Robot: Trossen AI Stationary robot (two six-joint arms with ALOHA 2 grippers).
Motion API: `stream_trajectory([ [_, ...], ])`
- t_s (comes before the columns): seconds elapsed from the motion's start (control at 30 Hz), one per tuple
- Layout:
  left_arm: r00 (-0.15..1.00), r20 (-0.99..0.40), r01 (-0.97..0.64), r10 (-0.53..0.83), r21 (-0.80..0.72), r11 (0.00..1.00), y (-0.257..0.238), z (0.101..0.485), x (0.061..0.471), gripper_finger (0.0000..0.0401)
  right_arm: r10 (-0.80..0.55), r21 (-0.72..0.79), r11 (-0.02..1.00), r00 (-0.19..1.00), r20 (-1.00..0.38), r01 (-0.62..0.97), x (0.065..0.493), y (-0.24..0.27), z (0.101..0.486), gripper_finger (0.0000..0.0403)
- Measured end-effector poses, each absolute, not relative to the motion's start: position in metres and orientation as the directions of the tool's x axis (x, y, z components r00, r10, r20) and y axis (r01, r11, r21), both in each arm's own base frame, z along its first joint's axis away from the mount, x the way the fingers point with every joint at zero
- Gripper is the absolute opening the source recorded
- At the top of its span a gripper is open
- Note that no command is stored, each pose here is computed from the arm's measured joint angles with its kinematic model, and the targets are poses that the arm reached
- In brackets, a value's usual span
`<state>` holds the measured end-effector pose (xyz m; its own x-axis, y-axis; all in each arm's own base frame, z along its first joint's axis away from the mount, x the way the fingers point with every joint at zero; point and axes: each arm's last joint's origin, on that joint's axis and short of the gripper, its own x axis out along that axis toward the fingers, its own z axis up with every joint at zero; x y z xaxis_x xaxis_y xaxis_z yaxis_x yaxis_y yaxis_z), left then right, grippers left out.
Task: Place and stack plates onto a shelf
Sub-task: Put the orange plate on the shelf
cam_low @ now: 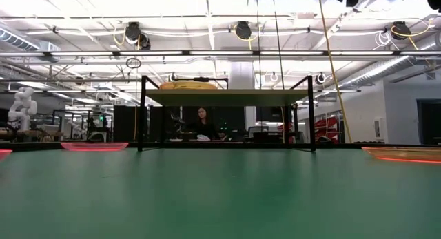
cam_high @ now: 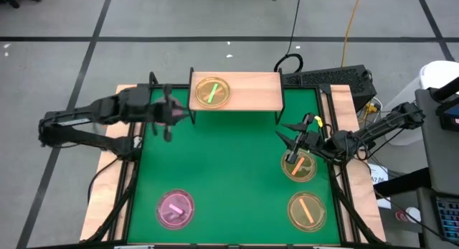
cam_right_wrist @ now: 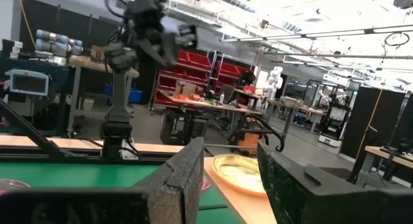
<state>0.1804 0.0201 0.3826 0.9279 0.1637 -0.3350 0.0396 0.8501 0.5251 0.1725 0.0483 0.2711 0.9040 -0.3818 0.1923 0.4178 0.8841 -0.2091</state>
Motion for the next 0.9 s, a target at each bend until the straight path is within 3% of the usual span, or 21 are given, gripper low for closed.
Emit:
stream_trajectory([
  [0.23,0.971,-0.239,0.101,0.018,0.475,0.874,-0.011,0.361,0.174,0.0058,-0.375,-0.248,0.887,0.921,0.104,0.389,0.177,0.050,0.274,0.0129],
  [0.57,0.998,-0.031,0.059,-0.051,0.415,0.908,-0.026,0.303,0.188,0.0058,-0.369,-0.273,0.895,0.929,-0.006,0.354,0.190,0.055,0.275,0.0129],
  [0.9,0.998,-0.015,0.069,-0.068,0.357,0.932,-0.029,0.268,0.186,0.0058,-0.408,-0.228,0.897,0.908,-0.100,0.378,0.203,0.052,0.277,0.0129],
])
